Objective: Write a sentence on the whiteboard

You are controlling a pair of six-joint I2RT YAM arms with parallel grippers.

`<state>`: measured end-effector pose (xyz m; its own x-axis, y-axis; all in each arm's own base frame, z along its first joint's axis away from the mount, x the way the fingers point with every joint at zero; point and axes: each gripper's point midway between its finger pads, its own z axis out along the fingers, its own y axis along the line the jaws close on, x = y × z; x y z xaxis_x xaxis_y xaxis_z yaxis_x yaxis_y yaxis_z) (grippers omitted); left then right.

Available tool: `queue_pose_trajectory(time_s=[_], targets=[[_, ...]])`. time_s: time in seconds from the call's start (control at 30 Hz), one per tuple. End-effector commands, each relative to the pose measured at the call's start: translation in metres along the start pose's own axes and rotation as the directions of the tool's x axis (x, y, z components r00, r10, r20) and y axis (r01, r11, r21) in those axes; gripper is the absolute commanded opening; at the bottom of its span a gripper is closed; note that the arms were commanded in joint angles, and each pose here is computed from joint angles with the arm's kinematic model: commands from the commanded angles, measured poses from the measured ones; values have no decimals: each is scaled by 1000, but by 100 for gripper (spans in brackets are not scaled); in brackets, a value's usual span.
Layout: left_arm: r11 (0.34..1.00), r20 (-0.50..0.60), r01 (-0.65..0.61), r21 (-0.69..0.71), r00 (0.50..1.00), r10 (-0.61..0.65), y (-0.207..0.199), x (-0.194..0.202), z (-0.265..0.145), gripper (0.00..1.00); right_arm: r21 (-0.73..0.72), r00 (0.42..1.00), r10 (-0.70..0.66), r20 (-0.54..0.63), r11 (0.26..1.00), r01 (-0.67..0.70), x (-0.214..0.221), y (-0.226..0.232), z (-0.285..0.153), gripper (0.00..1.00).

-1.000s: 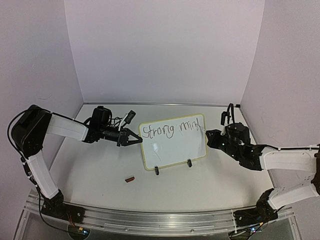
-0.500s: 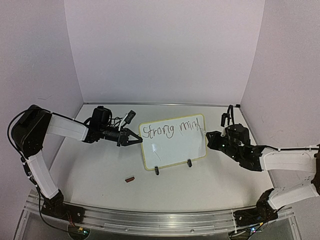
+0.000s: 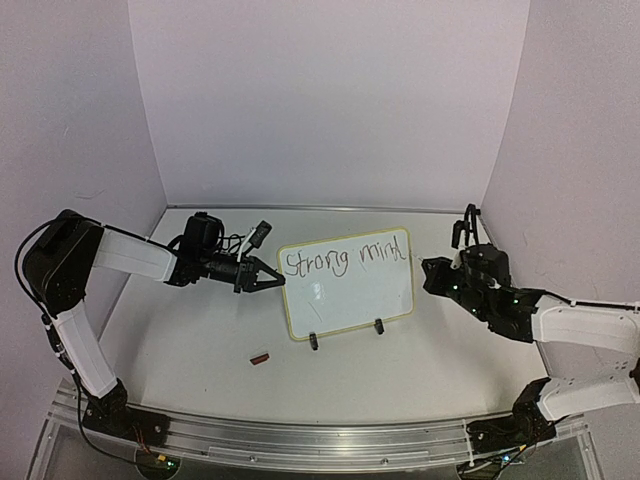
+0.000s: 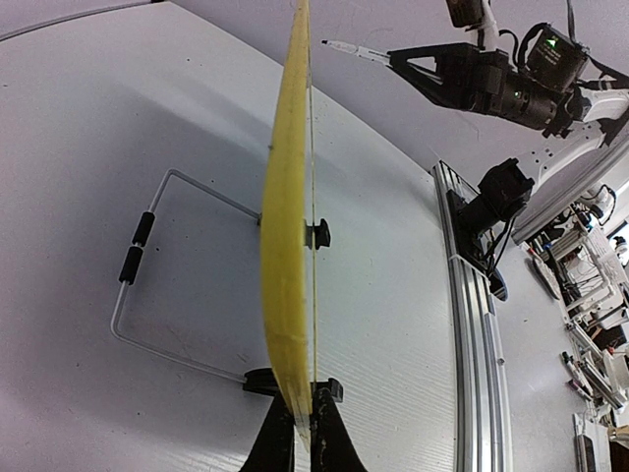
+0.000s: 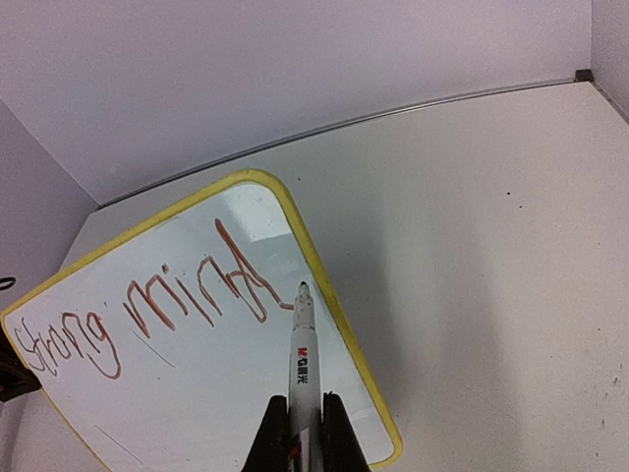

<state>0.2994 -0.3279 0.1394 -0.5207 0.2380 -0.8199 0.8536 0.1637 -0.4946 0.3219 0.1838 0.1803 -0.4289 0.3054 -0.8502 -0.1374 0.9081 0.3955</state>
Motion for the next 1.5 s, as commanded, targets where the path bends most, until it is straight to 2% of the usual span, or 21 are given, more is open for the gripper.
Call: queue_pose_trajectory(time_s=[0.0,0.3,1.47], targets=[[1000,-43,1,-31,999,-3,3,12,4,0,3,998,8,58,1000,-8,-22,2,-9,0],[1000,-43,1,-31,999,-2,4,12,4,0,8,1000,19,12,1000,-19,-2,-4,-3,0],[1000,-45,1,-30,999,-3,3,12,4,0,20,1000,-1,-3,1000,1,3,-2,10,0]])
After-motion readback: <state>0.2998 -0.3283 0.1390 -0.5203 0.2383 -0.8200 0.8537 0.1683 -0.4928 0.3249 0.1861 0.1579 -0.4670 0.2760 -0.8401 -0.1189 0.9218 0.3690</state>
